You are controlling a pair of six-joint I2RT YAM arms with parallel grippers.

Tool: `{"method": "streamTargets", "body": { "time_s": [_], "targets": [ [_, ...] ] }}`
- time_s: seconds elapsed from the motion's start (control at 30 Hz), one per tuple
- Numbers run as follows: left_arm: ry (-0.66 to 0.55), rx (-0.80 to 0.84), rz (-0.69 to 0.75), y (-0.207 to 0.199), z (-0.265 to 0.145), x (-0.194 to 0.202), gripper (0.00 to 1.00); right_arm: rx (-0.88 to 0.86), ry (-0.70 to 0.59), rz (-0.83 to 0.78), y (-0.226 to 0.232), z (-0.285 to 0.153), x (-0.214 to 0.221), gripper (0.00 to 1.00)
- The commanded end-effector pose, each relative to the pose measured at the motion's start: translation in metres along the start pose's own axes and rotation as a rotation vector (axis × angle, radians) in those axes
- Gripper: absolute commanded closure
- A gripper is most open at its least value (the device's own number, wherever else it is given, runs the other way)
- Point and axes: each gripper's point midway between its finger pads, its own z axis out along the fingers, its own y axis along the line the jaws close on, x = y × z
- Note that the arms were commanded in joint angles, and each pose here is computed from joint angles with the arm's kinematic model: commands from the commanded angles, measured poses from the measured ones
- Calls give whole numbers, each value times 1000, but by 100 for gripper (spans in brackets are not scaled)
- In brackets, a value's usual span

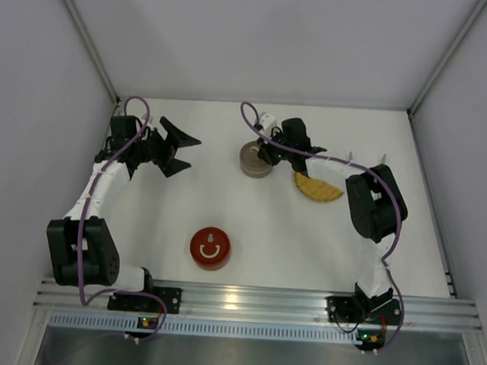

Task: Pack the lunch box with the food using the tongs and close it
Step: Close the box lid on the packing box.

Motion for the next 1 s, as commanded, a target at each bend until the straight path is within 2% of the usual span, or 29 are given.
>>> {"method": "streamTargets", "body": {
  "time_s": [0.0,0.17,0.4,0.67,0.77,0.9,0.97],
  "targets": [
    [11,19,18,-4,-2,-1,2,-7,3,10,1,7,-15,85],
    [15,25,14,-5,-1,-1,2,-8,19,24,-2,9,-22,76],
    [23,19,17,0,1,0,2,-50,59,7,1,14,-20,76],
    [31,20,13,3,0,-2,2,-135,166,-46,6,18,-13,81],
    [38,23,26,4,-1,-1,2,-172,210,-67,10,14,-6,86],
    [51,24,36,5,0,1,2,-220,245,-104,14,6,-3,100],
    [57,24,35,6,0,2,2,-241,267,-100,14,1,-5,100]
  ]
}}
